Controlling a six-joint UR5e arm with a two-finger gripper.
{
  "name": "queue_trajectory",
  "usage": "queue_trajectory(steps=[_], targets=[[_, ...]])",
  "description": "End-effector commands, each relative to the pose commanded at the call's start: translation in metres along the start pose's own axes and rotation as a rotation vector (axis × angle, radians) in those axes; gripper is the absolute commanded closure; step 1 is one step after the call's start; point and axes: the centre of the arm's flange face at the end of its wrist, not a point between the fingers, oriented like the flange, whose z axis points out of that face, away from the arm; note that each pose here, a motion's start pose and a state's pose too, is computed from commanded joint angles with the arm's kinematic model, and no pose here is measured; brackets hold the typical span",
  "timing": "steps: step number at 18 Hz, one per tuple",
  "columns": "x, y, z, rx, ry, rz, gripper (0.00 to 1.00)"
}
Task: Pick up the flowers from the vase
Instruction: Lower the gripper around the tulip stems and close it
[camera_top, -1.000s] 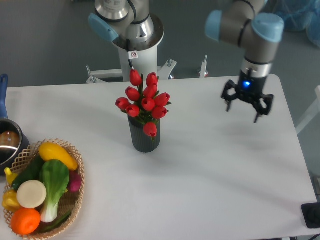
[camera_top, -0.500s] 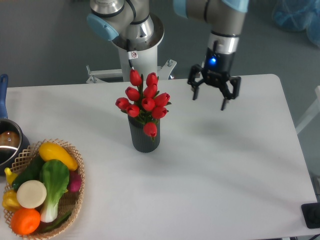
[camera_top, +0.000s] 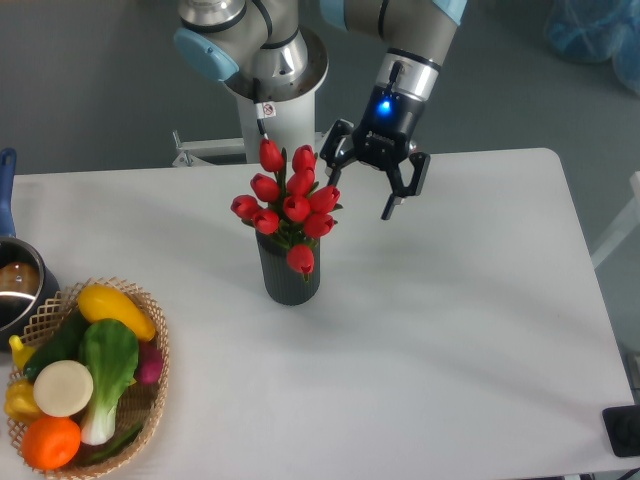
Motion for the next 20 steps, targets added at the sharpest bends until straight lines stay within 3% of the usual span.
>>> queue_trajectory(steps=[5,10,16,20], targets=[[0.010,-0.002,0.012,0.082,0.043,-0.022,0.00],[0.026,0.005,0.023,0.090,0.075,-0.035,0.00],[0.027,0.002,0.026,0.100,0.085,-0.033,0.00],[0.025,0.000,0.028,0.171,0.097,-0.052,0.00]])
